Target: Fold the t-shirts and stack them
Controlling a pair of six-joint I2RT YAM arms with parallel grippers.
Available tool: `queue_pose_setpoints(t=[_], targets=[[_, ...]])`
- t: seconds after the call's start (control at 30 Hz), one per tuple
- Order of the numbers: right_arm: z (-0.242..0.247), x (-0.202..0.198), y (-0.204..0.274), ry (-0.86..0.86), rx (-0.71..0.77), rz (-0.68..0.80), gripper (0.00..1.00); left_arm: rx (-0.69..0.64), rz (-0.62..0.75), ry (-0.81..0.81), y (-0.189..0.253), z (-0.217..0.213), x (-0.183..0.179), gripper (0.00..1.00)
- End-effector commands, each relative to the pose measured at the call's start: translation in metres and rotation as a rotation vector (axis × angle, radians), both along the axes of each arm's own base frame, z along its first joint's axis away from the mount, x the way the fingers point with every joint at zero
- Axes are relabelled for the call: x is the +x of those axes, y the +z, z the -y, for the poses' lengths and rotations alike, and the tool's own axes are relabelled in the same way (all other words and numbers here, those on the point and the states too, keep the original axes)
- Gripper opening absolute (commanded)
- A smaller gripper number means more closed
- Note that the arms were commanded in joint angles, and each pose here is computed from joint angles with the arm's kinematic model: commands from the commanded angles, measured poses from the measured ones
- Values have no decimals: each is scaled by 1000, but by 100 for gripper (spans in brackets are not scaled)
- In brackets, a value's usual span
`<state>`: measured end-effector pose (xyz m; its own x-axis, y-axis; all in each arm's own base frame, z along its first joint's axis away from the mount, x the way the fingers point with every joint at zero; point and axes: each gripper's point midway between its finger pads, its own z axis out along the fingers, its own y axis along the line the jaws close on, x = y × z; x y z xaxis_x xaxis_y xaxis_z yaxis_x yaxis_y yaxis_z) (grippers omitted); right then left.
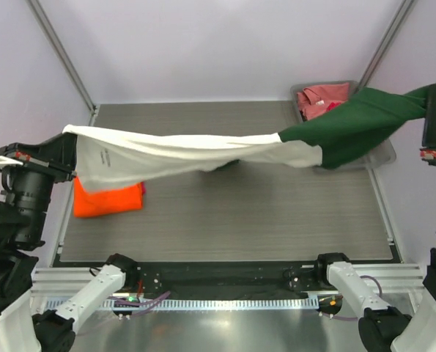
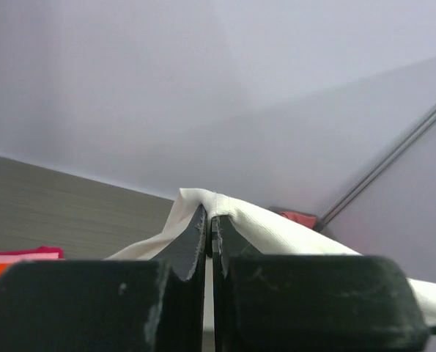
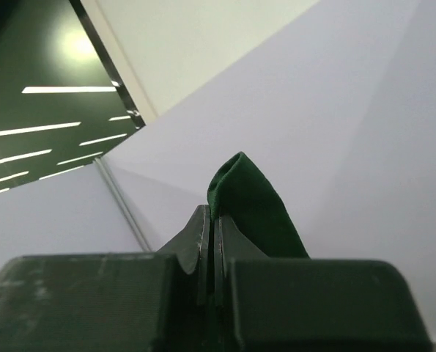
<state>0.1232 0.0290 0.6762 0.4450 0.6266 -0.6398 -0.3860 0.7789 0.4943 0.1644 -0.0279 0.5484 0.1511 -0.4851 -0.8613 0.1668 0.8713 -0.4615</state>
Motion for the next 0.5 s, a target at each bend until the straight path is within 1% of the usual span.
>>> queue_pose_setpoints(t=[0.0, 0.03, 0.07, 0.1, 0.13, 0.17, 0.2, 0.23, 0.27, 0.3, 0.33, 0.37, 0.4, 0.43, 0.47], targets=[[-11, 28, 7, 38, -48, -15, 1, 39, -143, 5, -35, 18, 47, 0], [-13, 33, 7, 47, -49, -21, 1, 37, -178, 11, -46, 21, 56, 0], [-16, 56, 0, 63, -42, -65, 1, 9, -218, 14, -57, 25, 65, 0], [-20, 69, -6, 83, -46, -92, 1, 8, -263, 6, -72, 33, 79, 0], [-23, 90, -20, 96, -45, -144, 1, 10, -332, 1, -99, 41, 93, 0], [-27, 120, -37, 112, -44, -209, 1, -22, -353, -23, -109, 51, 103, 0], [-33, 138, -50, 145, -49, -250, 1, -26, -399, -27, -127, 58, 115, 0], [-37, 165, -75, 160, -48, -327, 1, -34, -425, -28, -139, 63, 124, 0], [-41, 183, -92, 180, -51, -376, 1, -40, -446, -26, -155, 68, 135, 0], [-45, 215, -116, 197, -43, -446, 1, -60, -459, -16, -161, 69, 142, 0], [-50, 232, -137, 224, -42, -497, 1, -60, -486, 0, -174, 73, 155, 0], [-54, 246, -147, 244, -38, -520, 1, -72, -476, 12, -174, 75, 166, 0], [-58, 275, -167, 259, -30, -567, 1, -79, -481, 22, -177, 76, 176, 0], [-63, 280, -158, 290, -28, -553, 1, -81, -511, 39, -187, 76, 195, 0], [-66, 292, -158, 304, -26, -560, 1, -104, -473, 33, -167, 76, 209, 0]])
